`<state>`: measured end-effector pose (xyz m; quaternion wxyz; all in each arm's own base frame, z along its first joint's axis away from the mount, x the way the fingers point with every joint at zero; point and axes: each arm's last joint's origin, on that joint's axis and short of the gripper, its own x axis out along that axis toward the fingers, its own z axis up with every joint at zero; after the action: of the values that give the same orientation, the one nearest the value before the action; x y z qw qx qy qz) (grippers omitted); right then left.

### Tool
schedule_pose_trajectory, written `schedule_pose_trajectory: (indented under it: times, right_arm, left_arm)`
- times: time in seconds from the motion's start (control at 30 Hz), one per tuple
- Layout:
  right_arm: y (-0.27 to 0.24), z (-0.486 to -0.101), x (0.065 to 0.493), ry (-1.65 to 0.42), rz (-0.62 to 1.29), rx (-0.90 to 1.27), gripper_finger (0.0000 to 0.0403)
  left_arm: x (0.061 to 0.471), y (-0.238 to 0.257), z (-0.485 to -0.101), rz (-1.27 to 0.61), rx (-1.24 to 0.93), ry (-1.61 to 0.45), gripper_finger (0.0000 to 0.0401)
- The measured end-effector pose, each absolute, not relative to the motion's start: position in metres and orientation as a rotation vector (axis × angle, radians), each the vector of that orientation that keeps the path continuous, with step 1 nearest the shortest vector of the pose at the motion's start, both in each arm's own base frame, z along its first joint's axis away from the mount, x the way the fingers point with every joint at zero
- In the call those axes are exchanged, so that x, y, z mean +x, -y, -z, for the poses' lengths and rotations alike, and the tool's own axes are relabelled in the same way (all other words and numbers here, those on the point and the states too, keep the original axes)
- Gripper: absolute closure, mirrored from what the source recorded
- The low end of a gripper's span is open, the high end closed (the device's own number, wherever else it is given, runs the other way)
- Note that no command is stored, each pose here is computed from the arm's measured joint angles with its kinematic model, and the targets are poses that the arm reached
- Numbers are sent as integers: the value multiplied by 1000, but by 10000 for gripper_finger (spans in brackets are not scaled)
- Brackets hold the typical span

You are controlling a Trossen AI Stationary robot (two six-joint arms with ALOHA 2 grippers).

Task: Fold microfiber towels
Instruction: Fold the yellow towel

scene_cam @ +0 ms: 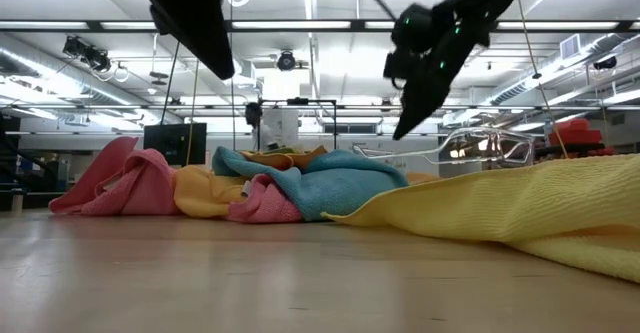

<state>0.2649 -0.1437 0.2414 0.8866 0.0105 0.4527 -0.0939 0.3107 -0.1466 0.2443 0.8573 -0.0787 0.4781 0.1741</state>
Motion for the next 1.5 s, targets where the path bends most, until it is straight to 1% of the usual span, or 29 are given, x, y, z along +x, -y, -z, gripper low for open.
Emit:
schedule_pose_trajectory:
  times: [0.1, 0.2, 0.3, 0.43, 0.57, 0.7, 0.8, 0.97, 1.03, 1.2, 1.27, 1.37, 1.5]
  right_arm:
    - [127, -262, 260, -885, 164, 128, 317]
    - [105, -275, 254, -858, 74, 237, 317]
    - [80, -281, 250, -893, 19, 291, 317]
    - [50, -284, 248, -940, -51, 312, 317]
    - [15, -275, 252, -962, -163, 275, 317]
    - [-19, -250, 259, -988, -264, 249, 317]
    - [-45, -229, 259, -1042, -316, 263, 317]
    - [-80, -201, 244, -1179, -240, 302, 314]
    - [-90, -195, 240, -1181, -218, 328, 305]
    - [-108, -190, 236, -1156, -118, 520, 268]
    - [-117, -190, 235, -1144, -128, 559, 256]
    - [-131, -191, 232, -1111, -129, 556, 247]
    - [-146, -184, 227, -1090, -99, 475, 244]
  left_arm:
    - [315, 140, -245, -356, -144, -997, 367]
    - [321, 135, -246, -337, -126, -974, 375]
    - [327, 130, -248, -317, -107, -946, 386]
    - [334, 121, -250, -322, -116, -914, 392]
    - [339, 112, -251, -342, -140, -892, 383]
    - [343, 104, -252, -363, -159, -878, 367]
    - [345, 101, -252, -376, -182, -867, 363]
    - [349, 101, -255, -375, -227, -818, 372]
    - [350, 101, -256, -366, -223, -806, 377]
    - [350, 104, -255, -337, -234, -819, 384]
    - [349, 106, -255, -328, -236, -824, 385]
    - [348, 112, -256, -308, -248, -821, 383]
    - [346, 122, -256, -258, -213, -819, 378]
